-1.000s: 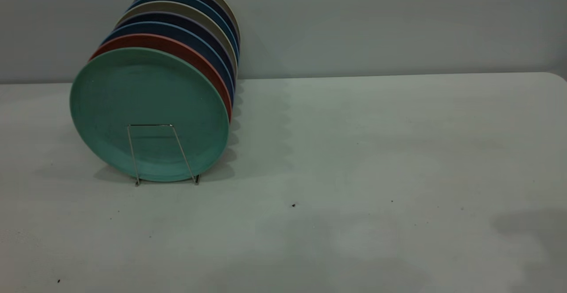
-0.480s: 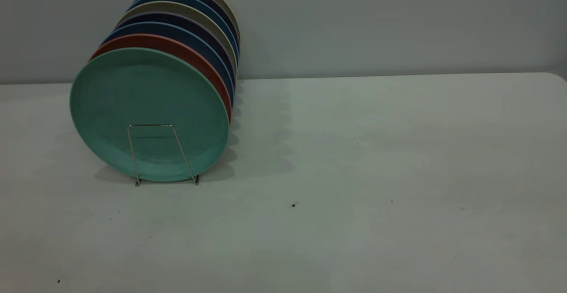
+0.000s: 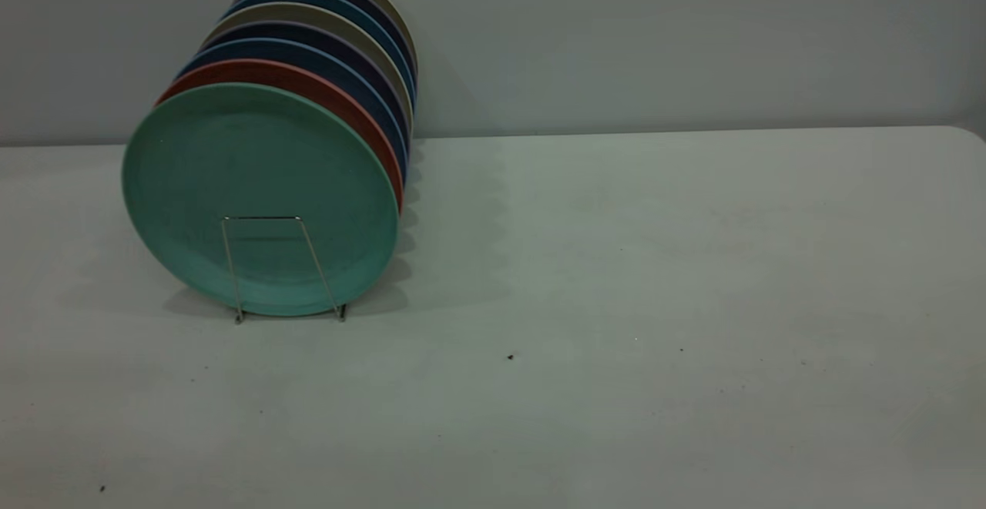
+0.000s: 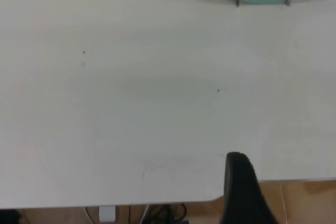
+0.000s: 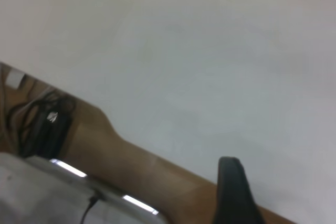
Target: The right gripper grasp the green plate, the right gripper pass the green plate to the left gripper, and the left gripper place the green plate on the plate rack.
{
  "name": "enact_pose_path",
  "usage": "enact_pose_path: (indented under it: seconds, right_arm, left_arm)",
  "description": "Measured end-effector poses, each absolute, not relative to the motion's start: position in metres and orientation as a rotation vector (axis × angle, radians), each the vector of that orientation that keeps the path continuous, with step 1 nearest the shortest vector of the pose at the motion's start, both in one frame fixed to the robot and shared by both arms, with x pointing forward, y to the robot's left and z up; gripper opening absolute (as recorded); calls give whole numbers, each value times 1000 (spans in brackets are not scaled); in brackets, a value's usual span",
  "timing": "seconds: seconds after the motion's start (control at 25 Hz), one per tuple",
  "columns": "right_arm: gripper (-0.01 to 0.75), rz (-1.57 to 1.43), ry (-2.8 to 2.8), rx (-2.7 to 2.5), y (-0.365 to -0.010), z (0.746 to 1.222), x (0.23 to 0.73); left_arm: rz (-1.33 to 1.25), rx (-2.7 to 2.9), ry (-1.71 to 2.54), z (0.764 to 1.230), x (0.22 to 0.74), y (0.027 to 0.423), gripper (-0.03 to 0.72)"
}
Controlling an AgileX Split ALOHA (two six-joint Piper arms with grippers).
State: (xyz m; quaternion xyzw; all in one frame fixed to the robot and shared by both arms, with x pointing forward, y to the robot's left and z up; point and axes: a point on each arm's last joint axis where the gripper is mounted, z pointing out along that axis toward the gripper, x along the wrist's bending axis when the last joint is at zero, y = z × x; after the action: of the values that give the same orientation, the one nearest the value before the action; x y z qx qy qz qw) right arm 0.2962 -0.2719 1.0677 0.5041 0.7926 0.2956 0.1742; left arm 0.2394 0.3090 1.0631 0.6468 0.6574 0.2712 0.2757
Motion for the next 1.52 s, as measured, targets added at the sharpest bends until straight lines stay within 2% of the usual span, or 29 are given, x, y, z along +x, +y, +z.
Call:
enact_pose_path:
  seconds: [0.4, 1.52]
  right_arm:
    - [496, 794, 2153, 1398, -279, 1039, 266]
    - [496, 811, 2128, 1393, -279, 1039, 263]
  left_arm:
    - [734, 1734, 1761, 1036, 233, 310, 448]
    - [752, 1713, 1777, 1034, 234, 309, 448]
